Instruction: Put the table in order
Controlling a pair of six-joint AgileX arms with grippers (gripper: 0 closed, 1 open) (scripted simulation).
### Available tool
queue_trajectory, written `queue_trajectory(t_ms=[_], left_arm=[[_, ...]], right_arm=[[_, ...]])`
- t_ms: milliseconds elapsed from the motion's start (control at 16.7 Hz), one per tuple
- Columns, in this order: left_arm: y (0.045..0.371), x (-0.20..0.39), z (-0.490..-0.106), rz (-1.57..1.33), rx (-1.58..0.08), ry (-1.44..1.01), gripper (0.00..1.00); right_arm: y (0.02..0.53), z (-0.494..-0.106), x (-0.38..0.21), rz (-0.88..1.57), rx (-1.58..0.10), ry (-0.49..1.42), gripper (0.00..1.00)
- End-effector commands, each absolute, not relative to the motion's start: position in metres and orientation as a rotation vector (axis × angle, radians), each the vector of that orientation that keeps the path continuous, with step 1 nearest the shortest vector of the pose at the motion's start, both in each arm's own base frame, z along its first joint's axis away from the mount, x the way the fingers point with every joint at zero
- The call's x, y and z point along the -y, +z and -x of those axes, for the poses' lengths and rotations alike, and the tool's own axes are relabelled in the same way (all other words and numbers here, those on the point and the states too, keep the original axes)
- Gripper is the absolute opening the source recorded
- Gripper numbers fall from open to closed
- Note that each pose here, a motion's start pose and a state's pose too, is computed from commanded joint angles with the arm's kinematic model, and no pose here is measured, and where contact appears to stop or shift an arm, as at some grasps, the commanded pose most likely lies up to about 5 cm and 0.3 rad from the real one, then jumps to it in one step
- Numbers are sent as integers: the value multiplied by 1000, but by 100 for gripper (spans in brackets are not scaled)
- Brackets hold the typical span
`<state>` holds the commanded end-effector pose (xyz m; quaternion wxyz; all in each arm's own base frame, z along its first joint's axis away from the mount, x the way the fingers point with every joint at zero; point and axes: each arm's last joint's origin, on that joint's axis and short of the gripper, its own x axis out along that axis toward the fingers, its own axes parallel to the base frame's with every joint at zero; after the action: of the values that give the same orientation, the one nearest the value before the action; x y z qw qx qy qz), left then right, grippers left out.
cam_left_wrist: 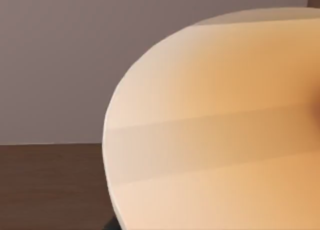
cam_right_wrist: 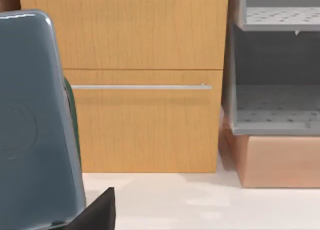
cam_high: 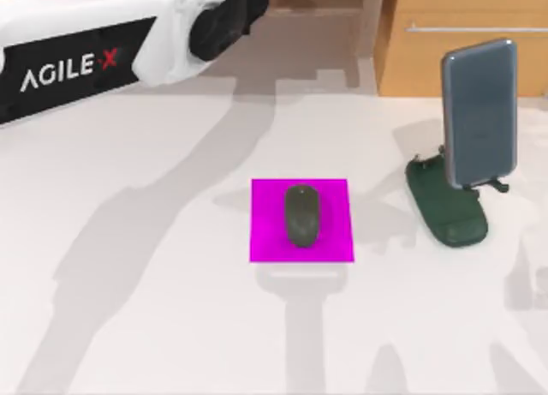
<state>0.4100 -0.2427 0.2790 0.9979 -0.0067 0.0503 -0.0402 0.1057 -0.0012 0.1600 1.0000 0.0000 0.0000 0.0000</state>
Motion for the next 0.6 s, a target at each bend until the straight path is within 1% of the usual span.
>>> queue_trajectory(t_ms=[120, 240, 540, 600], left_arm=[[279, 215, -438, 13, -112, -31, 0], [274, 200, -454, 9, -133, -17, 0], [272, 198, -456, 8, -138, -17, 0], [272, 198, -456, 8, -138, -17, 8]], right_arm=[[160, -106, 1, 0, 0, 0, 100], [160, -106, 1, 0, 0, 0, 100], [160, -106, 1, 0, 0, 0, 100], [160, -106, 1, 0, 0, 0, 100]])
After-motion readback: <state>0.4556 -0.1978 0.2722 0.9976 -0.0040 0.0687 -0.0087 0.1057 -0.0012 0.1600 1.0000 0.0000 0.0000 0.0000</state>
